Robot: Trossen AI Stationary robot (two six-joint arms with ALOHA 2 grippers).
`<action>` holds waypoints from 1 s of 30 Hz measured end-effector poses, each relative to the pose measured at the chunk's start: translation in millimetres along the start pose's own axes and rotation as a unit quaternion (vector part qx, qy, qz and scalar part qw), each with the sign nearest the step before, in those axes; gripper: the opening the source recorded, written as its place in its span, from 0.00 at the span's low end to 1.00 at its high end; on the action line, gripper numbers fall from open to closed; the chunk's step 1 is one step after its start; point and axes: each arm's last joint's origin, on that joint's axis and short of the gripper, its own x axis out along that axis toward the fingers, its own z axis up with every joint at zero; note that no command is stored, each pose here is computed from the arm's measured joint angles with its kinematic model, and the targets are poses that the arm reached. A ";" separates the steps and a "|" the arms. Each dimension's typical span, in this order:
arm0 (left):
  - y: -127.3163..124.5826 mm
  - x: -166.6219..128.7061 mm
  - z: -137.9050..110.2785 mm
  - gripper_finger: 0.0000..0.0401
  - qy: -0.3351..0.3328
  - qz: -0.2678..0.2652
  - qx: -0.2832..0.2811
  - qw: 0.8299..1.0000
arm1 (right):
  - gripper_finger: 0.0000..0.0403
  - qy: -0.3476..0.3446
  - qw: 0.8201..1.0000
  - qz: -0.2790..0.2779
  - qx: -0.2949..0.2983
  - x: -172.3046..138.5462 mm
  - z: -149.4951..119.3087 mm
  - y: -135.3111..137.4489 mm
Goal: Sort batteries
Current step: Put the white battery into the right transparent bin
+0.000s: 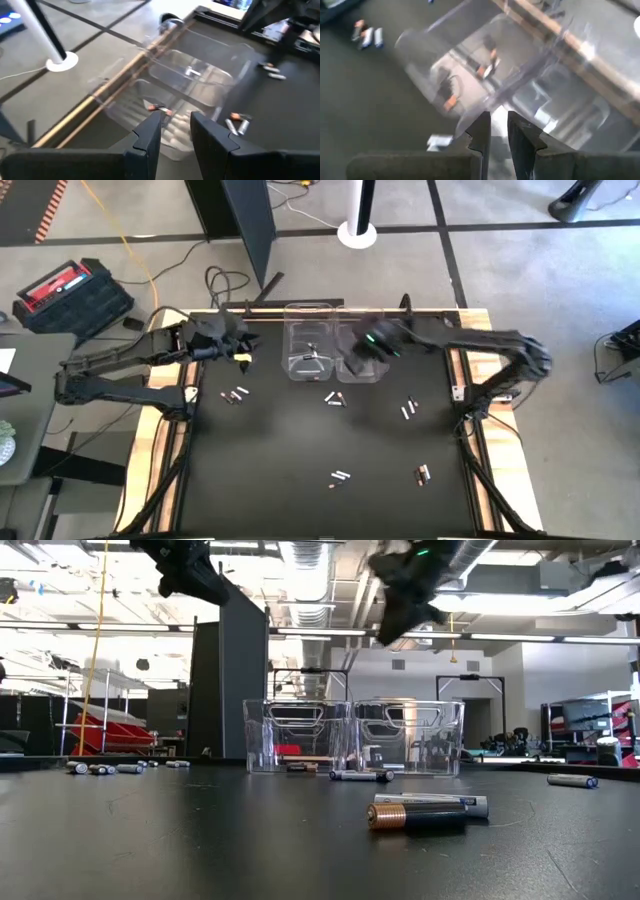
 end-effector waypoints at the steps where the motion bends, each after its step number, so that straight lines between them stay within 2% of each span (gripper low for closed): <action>1: -4.1 1.9 -0.4 0.26 0.002 -0.008 0.004 1.000 | 0.20 -0.005 1.000 0.013 0.009 -8.0 -13.1 1.1; 7: -36.7 17.0 -5.6 0.26 0.021 -0.059 0.040 0.997 | 0.20 -0.010 0.995 0.071 0.063 -50.5 -85.4 7.0; 14: -82.9 41.2 -27.0 0.26 0.087 -0.101 0.050 0.990 | 0.20 -0.029 0.989 0.108 0.101 -82.6 -150.6 15.5; 21: -116.9 57.5 -49.6 0.26 0.129 -0.088 0.030 0.987 | 0.20 0.014 0.988 0.119 0.097 -79.8 -203.4 28.9; 30: -145.1 88.1 -69.8 0.26 0.137 -0.079 0.035 0.987 | 0.20 0.057 0.995 0.078 0.008 -61.9 -249.0 48.9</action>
